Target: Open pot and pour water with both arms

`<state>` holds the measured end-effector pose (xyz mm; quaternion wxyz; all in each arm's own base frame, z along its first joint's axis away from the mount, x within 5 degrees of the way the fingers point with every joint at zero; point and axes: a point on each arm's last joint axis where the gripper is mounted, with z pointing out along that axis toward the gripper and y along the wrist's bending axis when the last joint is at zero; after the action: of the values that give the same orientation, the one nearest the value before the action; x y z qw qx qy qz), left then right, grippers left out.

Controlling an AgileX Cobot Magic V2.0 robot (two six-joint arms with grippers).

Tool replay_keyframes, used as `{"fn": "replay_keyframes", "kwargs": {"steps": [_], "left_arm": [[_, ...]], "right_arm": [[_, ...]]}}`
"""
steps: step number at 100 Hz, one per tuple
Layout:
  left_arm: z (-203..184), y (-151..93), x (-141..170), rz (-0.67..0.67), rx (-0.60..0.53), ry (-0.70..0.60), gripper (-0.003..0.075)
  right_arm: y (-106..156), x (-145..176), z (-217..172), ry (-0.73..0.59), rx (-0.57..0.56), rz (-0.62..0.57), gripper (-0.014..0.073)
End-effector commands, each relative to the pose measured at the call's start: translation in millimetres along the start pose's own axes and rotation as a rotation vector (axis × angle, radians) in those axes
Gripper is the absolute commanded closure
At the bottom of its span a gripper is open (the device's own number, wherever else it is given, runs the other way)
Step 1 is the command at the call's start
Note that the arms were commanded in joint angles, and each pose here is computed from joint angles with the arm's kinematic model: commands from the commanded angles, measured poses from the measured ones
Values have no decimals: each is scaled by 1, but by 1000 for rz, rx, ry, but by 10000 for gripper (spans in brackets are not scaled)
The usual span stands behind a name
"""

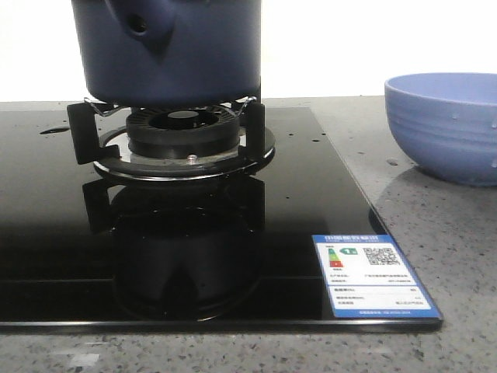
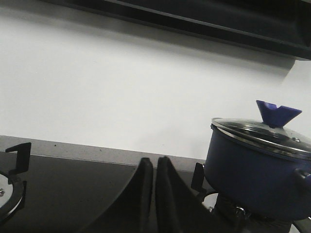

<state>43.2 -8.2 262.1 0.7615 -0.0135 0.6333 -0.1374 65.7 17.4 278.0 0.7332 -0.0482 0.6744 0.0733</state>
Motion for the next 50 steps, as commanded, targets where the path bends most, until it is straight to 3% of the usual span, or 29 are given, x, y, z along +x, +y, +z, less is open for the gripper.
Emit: {"fn": "replay_keyframes", "kwargs": {"steps": [1, 26, 33, 50], "left_arm": [[-3, 0, -16, -17, -12, -104, 741], [-3, 0, -15, 30, -15, -102, 741], [-2, 2, -6, 132, -32, -69, 741], [1, 14, 26, 87, -145, 12, 741]], "right_arm": [[-1, -10, 0, -32, 19, 12, 657], [-1, -10, 0, -32, 19, 12, 657], [-1, -10, 0, -32, 19, 12, 657], [-1, -10, 0, -32, 19, 12, 657]]}}
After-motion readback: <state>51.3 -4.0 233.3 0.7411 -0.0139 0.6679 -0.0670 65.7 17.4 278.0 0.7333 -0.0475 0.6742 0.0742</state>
